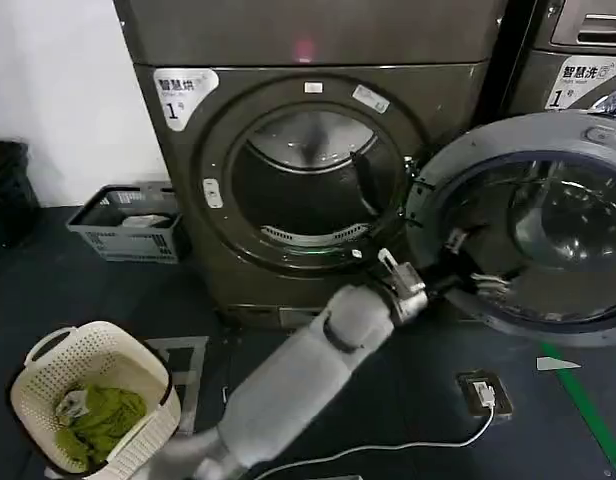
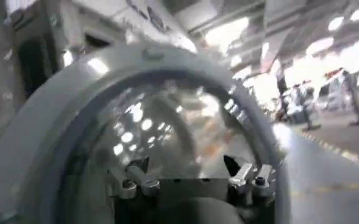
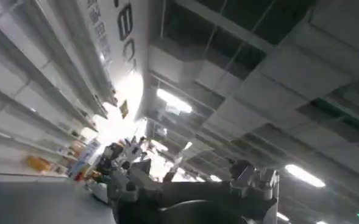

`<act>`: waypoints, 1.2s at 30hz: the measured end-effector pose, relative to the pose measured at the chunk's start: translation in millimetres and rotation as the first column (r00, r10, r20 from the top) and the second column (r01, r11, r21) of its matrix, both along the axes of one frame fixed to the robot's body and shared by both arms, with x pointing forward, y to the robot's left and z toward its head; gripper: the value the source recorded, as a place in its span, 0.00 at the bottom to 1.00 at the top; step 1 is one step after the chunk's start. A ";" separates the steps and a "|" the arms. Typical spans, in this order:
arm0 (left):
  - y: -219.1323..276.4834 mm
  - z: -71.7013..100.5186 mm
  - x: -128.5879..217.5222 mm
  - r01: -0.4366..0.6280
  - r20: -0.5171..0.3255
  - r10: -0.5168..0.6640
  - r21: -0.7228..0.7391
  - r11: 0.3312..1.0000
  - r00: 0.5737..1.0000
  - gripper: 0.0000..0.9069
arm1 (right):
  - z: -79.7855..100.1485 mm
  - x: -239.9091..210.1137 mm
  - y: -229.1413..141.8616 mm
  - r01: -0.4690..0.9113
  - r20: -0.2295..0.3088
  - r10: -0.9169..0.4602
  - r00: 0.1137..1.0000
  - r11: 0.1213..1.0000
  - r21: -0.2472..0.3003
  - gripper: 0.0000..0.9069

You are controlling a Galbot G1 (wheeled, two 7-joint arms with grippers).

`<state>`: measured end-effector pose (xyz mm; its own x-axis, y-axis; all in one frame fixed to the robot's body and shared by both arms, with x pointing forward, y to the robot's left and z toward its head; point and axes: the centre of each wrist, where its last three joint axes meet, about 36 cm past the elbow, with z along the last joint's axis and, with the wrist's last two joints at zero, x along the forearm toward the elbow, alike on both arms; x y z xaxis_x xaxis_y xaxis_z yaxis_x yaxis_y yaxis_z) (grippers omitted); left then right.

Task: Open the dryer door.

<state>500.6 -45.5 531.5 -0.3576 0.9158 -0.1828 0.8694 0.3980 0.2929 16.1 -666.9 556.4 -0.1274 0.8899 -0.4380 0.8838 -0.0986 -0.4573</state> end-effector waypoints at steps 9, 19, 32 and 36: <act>140.4 -31.8 -22.8 -0.072 0.101 0.053 0.189 0.979 0.993 1.00 | -8.4 14.7 -7.5 -0.042 -0.004 0.042 0.999 0.999 0.016 1.00; 270.5 -36.7 -55.0 -0.122 0.317 -0.051 0.502 0.856 0.947 1.00 | -17.5 45.7 -12.1 -0.116 -0.006 0.116 0.993 0.993 0.035 1.00; 420.1 23.8 -45.8 -0.398 0.538 -0.396 0.833 0.383 0.744 1.00 | -32.9 88.5 -8.0 -0.221 0.007 0.221 0.975 0.973 0.071 1.00; 446.4 48.0 -36.8 -0.456 0.488 -0.561 0.865 0.209 0.669 1.00 | -37.9 93.0 -8.7 -0.237 0.009 0.237 0.972 0.969 0.072 1.00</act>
